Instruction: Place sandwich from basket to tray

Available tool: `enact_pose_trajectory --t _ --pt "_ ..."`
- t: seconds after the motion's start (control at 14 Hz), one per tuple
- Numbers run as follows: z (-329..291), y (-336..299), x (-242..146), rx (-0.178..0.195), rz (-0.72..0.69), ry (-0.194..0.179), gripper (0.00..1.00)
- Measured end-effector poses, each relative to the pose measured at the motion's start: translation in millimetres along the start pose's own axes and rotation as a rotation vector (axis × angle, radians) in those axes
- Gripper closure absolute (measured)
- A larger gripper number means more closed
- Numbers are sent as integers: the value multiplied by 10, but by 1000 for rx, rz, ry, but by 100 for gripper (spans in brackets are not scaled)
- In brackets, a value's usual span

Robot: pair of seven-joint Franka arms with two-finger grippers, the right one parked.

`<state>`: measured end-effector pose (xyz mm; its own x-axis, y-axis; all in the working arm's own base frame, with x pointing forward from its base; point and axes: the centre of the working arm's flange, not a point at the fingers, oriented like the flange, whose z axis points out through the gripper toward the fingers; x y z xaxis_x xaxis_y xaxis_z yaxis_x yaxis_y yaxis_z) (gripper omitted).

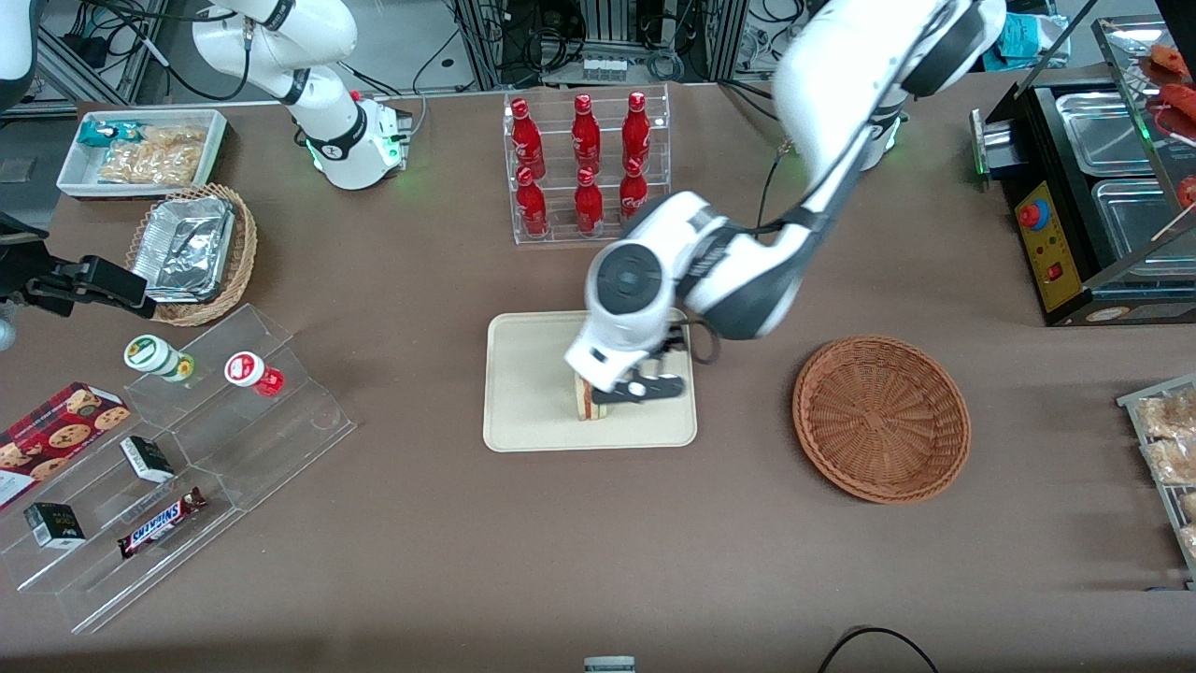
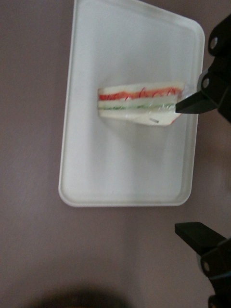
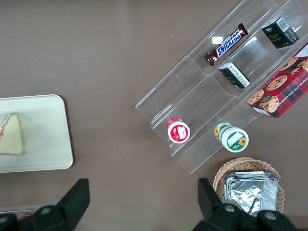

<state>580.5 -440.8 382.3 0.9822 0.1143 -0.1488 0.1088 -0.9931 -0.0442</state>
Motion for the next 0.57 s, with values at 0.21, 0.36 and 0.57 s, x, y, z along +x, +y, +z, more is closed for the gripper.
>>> enact_pose_trajectory --t 0.21,0.36,0.57 --pt "-147 -871 340 31 34 -30 0" --pt "-210 -1478 414 53 85 -54 0" --pt "-412 -2295 355 77 124 -82 0"
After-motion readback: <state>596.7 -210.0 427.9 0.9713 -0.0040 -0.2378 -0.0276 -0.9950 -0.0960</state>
